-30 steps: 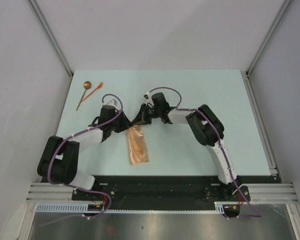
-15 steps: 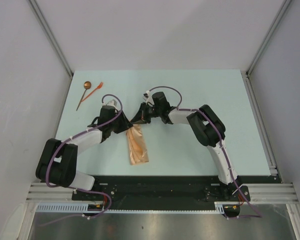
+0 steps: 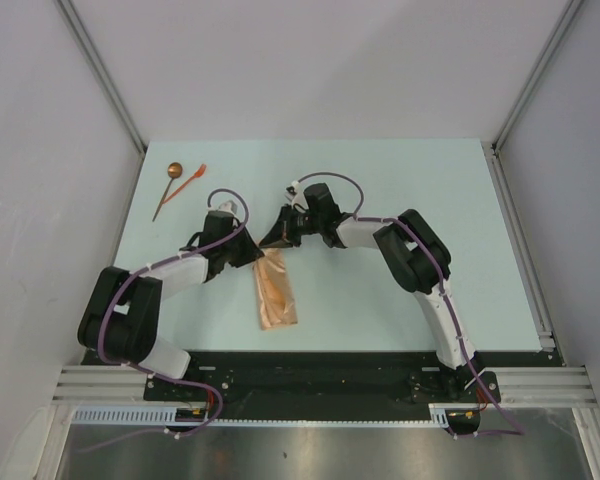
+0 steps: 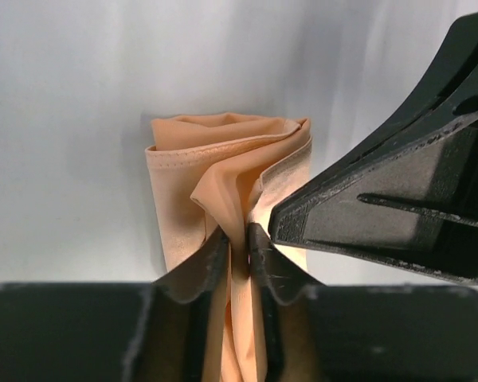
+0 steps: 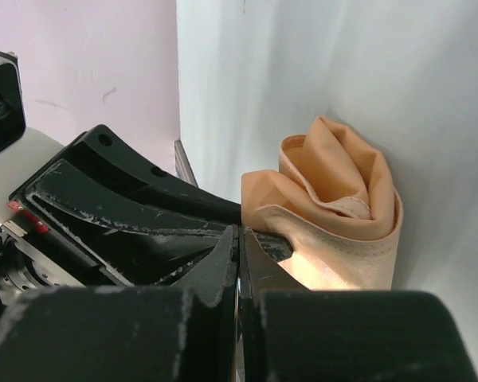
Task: Fold the napkin into a case and place the utensils inside
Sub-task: Stuff the top corner of the smaller-rectangle-folded napkin into the folded napkin.
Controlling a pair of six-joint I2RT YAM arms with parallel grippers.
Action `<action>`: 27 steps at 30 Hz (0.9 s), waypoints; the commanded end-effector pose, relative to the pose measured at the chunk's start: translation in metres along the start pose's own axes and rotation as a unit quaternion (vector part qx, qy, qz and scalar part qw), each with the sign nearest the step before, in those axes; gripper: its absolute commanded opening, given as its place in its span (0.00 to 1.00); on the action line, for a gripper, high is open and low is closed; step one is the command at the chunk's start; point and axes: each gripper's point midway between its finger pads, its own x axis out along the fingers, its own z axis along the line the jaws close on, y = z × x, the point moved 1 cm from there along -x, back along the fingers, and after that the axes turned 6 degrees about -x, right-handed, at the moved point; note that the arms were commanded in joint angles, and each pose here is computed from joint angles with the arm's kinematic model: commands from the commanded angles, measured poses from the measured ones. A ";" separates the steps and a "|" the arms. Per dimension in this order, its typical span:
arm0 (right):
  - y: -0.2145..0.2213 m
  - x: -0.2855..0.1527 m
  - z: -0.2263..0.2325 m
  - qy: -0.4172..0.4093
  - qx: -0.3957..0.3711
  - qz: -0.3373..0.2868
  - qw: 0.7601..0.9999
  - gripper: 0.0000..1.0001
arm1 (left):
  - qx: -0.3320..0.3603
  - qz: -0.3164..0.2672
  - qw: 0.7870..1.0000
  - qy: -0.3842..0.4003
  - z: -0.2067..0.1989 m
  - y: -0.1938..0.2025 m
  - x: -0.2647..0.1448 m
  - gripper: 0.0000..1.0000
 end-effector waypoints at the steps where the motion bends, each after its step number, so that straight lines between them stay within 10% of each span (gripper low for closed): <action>1: -0.006 -0.001 0.035 -0.044 -0.034 0.007 0.998 0.00 | 0.016 -0.035 0.999 0.032 -0.025 -0.024 -0.005 0.12; 14: -0.002 -0.052 0.023 0.088 -0.222 0.007 0.971 0.45 | -0.008 0.015 1.000 0.025 -0.029 -0.016 -0.009 0.00; 27: 0.030 -0.019 0.012 0.152 -0.347 -0.005 0.925 0.58 | -0.054 0.054 0.997 0.030 -0.037 -0.012 -0.011 0.00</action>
